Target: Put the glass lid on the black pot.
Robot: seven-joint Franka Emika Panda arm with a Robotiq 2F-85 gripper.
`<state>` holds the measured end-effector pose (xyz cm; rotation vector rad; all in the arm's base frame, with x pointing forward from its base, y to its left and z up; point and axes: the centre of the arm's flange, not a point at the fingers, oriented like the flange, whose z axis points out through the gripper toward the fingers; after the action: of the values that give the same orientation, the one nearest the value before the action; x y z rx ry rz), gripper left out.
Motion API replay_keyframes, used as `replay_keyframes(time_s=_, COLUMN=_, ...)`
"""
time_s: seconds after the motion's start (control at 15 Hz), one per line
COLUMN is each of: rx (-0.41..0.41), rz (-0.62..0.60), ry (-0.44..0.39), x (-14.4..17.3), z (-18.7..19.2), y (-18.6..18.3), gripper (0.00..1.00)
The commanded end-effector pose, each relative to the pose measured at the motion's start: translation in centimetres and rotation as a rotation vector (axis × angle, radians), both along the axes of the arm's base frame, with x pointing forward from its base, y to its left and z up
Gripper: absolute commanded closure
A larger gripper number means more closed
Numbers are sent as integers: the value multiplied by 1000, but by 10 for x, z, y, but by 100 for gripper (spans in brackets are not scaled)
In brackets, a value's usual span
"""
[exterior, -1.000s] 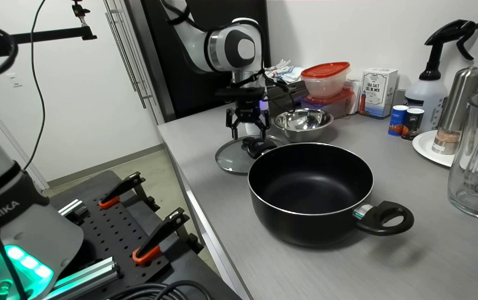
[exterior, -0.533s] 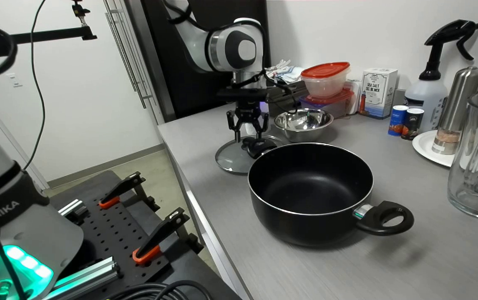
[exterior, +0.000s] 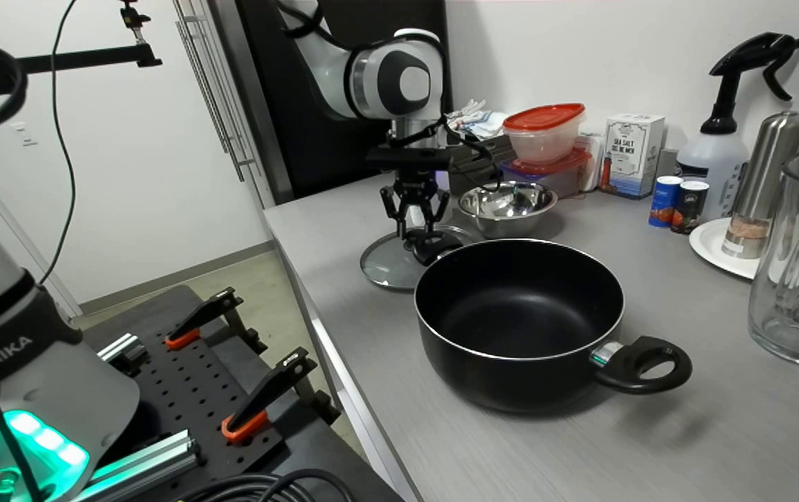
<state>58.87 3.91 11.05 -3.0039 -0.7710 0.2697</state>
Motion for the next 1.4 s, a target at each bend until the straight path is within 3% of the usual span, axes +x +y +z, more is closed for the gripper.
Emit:
replay_keyframes(time_s=0.0, rx=26, rz=19, ry=-17, x=-3, z=5, y=1, gripper=77)
replay_keyframes(time_s=0.67, rx=19, rz=41, ry=-51, x=-40, z=45, y=24, gripper=77)
replay_keyframes(time_s=1.33, rx=31, rz=35, ry=-107, x=-78, z=118, y=45, gripper=77)
